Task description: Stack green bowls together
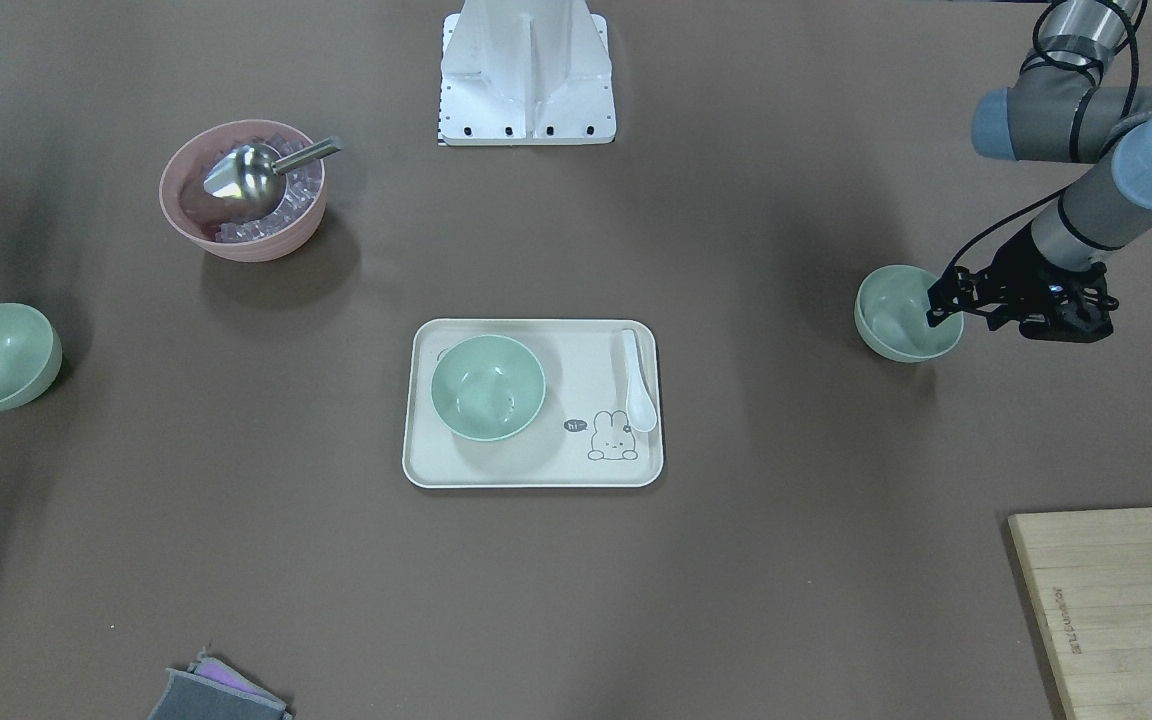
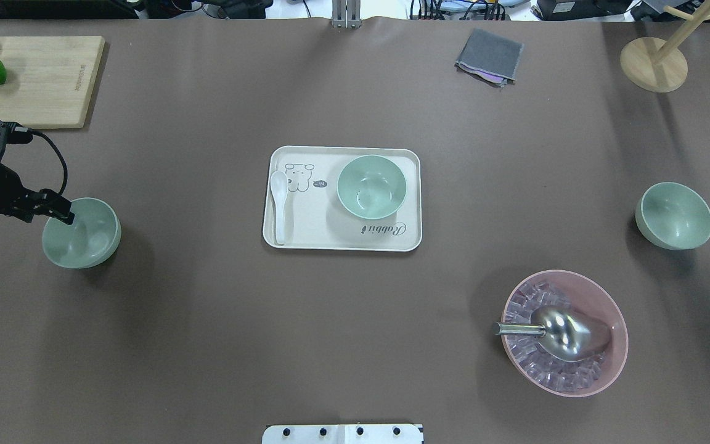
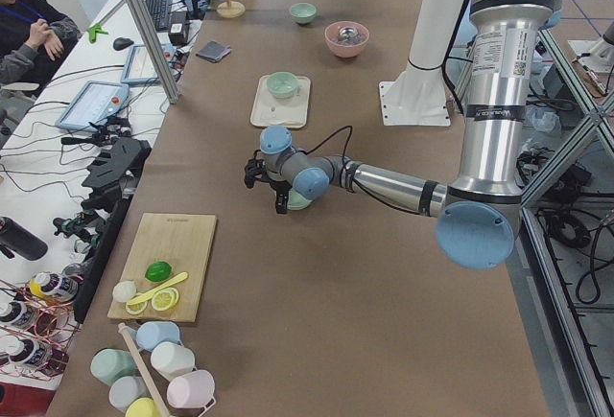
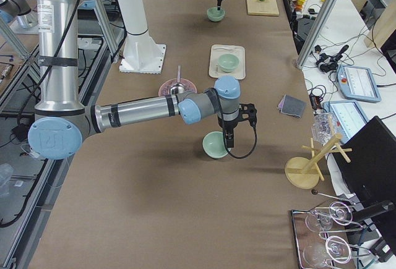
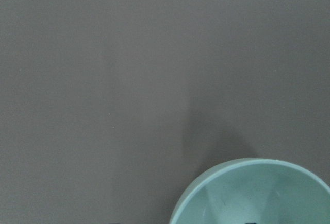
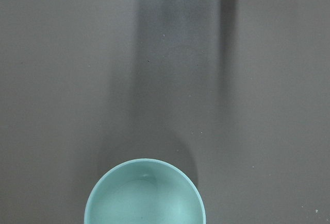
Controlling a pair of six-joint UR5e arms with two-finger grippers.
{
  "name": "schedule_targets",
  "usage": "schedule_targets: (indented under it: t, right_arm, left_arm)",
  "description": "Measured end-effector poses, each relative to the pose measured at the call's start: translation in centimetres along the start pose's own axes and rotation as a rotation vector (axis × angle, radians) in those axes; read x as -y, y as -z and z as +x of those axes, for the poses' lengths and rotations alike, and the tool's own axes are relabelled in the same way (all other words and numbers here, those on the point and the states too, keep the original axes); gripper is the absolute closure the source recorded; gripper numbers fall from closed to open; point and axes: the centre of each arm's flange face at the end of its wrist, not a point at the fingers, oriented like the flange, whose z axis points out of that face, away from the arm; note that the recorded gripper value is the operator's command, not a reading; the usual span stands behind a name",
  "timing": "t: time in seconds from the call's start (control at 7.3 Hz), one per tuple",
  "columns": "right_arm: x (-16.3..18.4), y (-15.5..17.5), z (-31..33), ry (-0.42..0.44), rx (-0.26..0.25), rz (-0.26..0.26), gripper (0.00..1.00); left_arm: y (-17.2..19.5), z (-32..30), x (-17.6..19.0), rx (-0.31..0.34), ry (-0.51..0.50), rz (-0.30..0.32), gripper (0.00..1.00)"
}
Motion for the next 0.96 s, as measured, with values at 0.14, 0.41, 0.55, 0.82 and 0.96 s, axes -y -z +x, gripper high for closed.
schedule_targets:
  t: [0.14, 0.41, 0.55, 0.82, 0.96]
  right_arm:
    - [0.01, 0.02, -0.02, 0.0, 0.0, 0.0, 0.0]
    - [0.01, 0.02, -0.03, 0.0, 0.0, 0.0, 0.0]
    - [0.01, 0.01, -0.02, 0.0, 0.0, 0.0, 0.0]
    - [0.01, 0.02, -0.02, 0.0, 0.0, 0.0, 0.0]
    - [0.01, 0.04, -0.05, 0.001, 0.001, 0.001, 0.0]
  left_arm:
    - [-0.29, 0.14, -0.21, 0.003, -0.008, -0.002, 0.18]
    - [-0.65, 0.31, -0.52, 0.002, -0.019, -0.006, 0.31]
    - [-0.7, 0.31, -0.57, 0.002, -0.02, -0.006, 0.42]
    - [-0.77, 0.27, -0.61, 0.002, -0.02, -0.007, 0.65]
    - [-0.77, 0.27, -0.6, 0.002, -0.021, -0.007, 0.88]
